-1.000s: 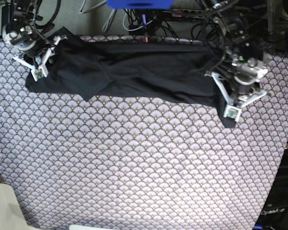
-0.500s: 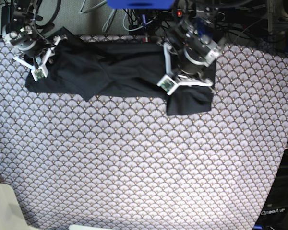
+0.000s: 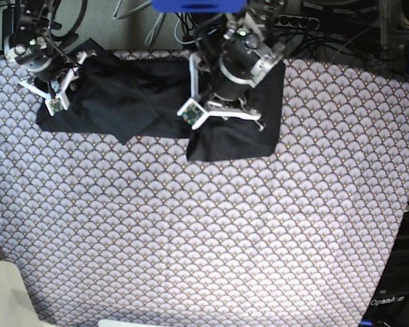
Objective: Fold the T-shirt properly
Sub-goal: 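Grasp the strip's end with the left gripper and carry it toward the middle, then lower the folded end onto the strip's middle with the left gripper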
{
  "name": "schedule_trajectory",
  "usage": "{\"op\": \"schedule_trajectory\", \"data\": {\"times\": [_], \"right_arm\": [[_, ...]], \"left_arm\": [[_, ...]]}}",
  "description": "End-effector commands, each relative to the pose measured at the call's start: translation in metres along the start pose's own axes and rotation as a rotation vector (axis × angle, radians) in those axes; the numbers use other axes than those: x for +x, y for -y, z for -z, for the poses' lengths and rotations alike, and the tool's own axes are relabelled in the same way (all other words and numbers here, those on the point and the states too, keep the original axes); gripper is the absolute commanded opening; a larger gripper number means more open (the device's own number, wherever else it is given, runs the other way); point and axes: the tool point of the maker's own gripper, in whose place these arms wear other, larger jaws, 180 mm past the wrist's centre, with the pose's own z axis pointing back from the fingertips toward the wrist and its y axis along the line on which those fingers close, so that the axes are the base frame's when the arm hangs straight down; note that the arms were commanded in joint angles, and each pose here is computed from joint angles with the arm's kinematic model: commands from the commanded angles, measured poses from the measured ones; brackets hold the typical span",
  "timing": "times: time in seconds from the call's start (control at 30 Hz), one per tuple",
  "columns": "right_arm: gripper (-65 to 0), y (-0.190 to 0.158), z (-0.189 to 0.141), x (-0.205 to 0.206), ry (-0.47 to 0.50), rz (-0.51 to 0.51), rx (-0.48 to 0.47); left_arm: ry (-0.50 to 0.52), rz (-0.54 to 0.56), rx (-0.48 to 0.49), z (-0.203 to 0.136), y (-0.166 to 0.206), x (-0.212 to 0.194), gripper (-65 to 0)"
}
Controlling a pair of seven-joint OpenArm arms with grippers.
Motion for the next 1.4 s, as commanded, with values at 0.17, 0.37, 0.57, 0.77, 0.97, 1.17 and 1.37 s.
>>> {"op": "schedule_trajectory", "data": {"times": [0.17,0.37,0.57,0.77,0.97,1.17,1.37], "right_arm": [[-47.2,-0.002,-0.001,0.004,0.016,0.0,0.007],[-47.2,-0.002,-0.001,0.003,0.015,0.0,0.008],[-47.2,-0.002,-0.001,0.003,0.015,0.0,0.008],[-47.2,-0.01,0.001,0.006,0.017,-0.014,0.028],[-47.2,-0.011,0.001,0.005,0.015,-0.015,0.03],[-47.2,-0.011,0.001,0.005,0.015,-0.015,0.03],[-47.2,-0.011,0.001,0.004,0.013,-0.014,0.031]], "left_arm": [[0.121,-0.054,-0.019,-0.007,0.029,0.044,-65.0],[0.161,-0.123,0.041,-0.009,0.031,0.054,-65.0],[0.173,-0.112,0.015,-0.008,0.04,0.056,-65.0],[0.207,-0.116,-0.042,-0.007,0.048,0.067,-65.0],[0.228,-0.085,-0.082,-0.007,0.057,0.072,-65.0],[0.22,-0.073,-0.08,-0.007,0.057,0.068,-64.4],[0.217,-0.05,-0.099,-0.008,0.061,0.061,-43.6]]}}
